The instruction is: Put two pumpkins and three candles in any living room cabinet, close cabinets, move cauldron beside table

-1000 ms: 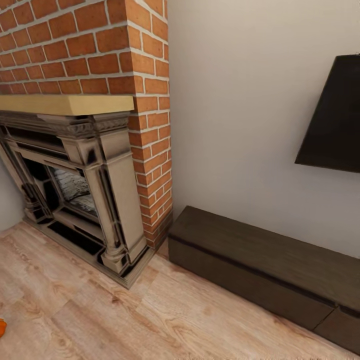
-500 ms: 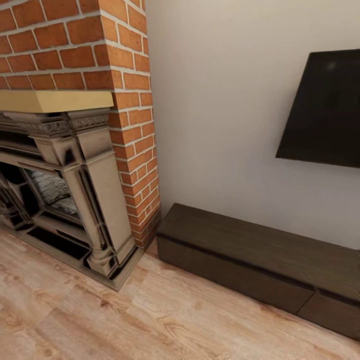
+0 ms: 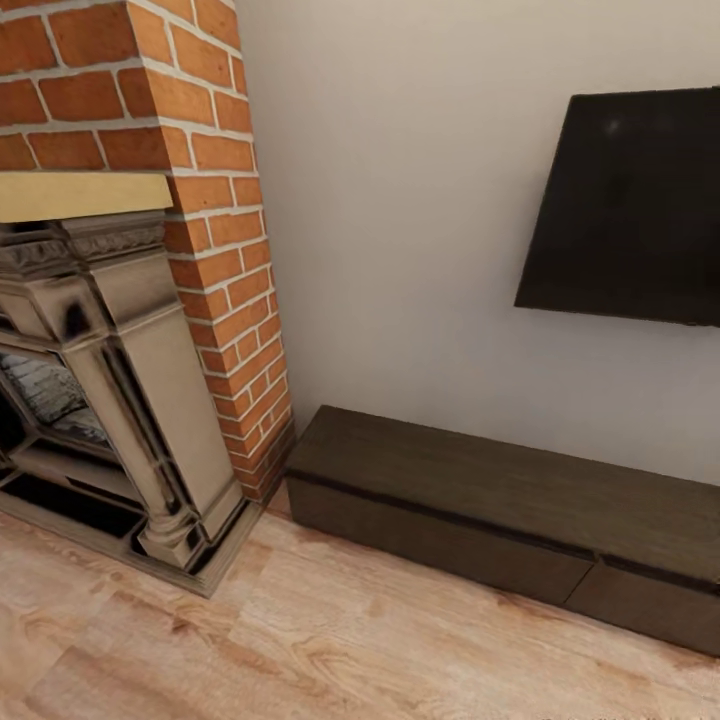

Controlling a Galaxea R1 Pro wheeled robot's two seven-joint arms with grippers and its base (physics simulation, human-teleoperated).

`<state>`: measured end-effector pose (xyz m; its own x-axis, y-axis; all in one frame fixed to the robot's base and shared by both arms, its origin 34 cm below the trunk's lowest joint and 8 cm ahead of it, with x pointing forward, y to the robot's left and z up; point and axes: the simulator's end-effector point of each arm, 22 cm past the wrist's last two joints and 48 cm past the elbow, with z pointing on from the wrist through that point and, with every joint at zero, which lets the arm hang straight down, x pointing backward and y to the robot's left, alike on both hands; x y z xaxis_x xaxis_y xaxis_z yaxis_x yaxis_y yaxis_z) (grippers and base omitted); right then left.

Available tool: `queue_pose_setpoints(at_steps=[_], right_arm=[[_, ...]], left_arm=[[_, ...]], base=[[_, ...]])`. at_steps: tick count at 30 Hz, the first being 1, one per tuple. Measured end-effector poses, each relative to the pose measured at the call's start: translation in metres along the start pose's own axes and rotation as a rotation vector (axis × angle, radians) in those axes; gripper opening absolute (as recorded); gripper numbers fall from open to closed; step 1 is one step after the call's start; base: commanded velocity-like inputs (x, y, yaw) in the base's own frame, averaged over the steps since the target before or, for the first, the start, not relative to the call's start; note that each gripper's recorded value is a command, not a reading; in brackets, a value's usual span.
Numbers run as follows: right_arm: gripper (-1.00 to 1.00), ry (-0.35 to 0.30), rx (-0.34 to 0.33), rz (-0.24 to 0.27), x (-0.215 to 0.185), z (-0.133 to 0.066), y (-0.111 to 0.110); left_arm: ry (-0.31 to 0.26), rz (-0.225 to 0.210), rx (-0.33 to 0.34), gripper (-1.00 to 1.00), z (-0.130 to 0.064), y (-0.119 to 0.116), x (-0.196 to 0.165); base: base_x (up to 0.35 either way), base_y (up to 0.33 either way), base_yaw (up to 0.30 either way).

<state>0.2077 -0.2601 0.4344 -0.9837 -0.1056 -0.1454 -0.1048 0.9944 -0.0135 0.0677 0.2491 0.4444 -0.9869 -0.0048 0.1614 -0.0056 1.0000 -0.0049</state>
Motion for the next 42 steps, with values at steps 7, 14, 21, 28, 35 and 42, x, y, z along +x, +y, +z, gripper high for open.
queue_pose_setpoints(at_steps=[7, 14, 21, 28, 35, 42], right_arm=[[1.00, 0.007, 0.000, 0.000, 0.0027, 0.0001, 0.0001], [1.00, 0.012, -0.001, 0.000, 0.0050, 0.0001, 0.0000], [1.00, 0.017, -0.002, 0.000, 0.0067, 0.0001, 0.0006], [1.00, 0.018, -0.002, -0.001, 0.0070, 0.0001, 0.0008], [1.00, 0.018, -0.002, 0.000, 0.0070, 0.0001, 0.0007], [1.00, 0.018, -0.001, 0.001, 0.0071, 0.0001, 0.0005]], left_arm=[[0.006, 0.000, 0.000, 1.00, -0.0001, 0.0000, 0.0024], [0.011, 0.002, 0.000, 1.00, -0.0001, 0.0000, 0.0044], [0.015, 0.005, 0.000, 1.00, -0.0002, 0.0000, 0.0060], [0.016, 0.006, 0.000, 1.00, -0.0002, 0.0000, 0.0063], [0.016, 0.003, 0.000, 1.00, -0.0002, 0.0000, 0.0064], [0.016, 0.003, 0.000, 1.00, -0.0002, 0.0000, 0.0064]], base=[[0.191, 0.043, -0.223], [0.248, 0.171, -0.245], [0.258, 0.180, -0.261], [0.160, 0.084, -0.271], [0.012, 0.005, -0.274], [0.000, 0.000, -0.242]])
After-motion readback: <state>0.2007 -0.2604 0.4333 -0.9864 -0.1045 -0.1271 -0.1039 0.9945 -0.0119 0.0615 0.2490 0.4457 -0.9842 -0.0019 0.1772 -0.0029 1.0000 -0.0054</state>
